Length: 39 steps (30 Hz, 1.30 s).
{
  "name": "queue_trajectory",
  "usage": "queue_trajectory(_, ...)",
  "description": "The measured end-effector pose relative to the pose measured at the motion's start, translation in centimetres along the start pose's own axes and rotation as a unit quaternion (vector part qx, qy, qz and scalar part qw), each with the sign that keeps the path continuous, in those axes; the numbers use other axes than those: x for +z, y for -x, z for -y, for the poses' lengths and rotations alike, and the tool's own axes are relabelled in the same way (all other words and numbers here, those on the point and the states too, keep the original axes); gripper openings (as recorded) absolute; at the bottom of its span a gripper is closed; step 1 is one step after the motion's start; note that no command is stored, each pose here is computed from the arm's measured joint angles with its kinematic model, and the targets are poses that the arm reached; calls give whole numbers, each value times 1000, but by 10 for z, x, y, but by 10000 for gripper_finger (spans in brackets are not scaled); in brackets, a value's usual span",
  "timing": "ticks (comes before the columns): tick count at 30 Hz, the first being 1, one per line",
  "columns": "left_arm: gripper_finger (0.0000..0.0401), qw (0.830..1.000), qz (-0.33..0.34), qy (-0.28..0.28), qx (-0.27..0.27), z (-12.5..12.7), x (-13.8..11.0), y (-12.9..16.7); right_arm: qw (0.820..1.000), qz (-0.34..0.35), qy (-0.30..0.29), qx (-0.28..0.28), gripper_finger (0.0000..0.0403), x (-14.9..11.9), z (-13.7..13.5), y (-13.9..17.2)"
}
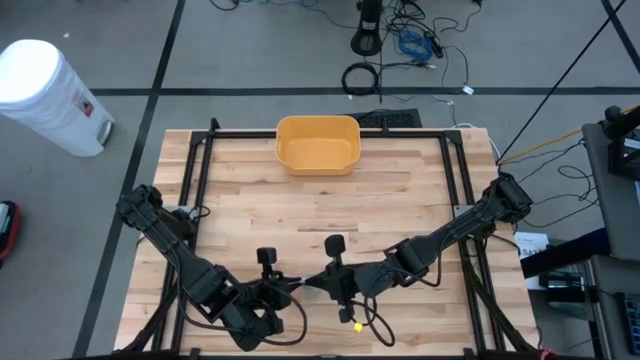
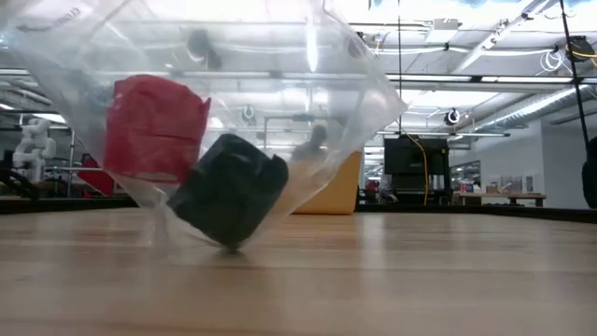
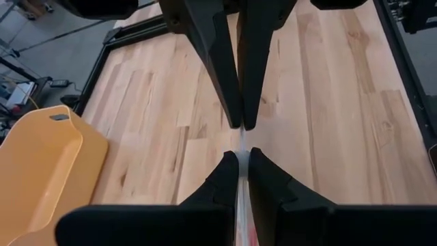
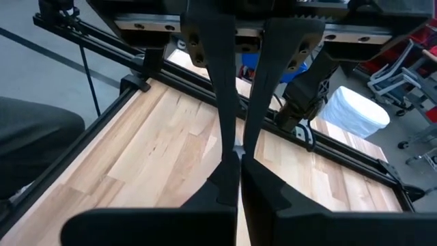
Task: Roll bandage
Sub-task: Close the transparent zip bag
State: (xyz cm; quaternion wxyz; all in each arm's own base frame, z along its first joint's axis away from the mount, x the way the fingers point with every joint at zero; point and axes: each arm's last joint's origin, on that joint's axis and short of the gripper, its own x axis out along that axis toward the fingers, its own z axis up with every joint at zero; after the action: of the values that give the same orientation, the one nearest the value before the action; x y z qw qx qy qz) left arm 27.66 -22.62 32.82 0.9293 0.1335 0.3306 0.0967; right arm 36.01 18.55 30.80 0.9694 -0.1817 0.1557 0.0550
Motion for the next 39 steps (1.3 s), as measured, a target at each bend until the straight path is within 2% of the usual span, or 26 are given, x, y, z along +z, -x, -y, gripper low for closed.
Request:
queue_trajectory(10,22,1000,-21,-3,1,1,-7,4,1000,3,-2,-3,1,6,0,12)
queue_trajectory(17,22,1000,-18,0,0,1,-6,5,1000,-4,-6,-6,6,4,-3,9)
queue_trajectory(26,22,1000,-15,1,2,1,-5,5,1000,2,-23,-12,109,-4,1,-8)
queue_trajectory(30,22,1000,-15,2,2,1,-5,5,999,4,-33,-8,135,-4,4,-10)
queue_trajectory(34,22,1000,-15,1,2,1,-5,5,999,6,-41,5,132,-4,6,-11)
queue_trajectory(39,22,1000,-10,2,2,1,-4,5,999,13,-43,20,100,-4,7,-12)
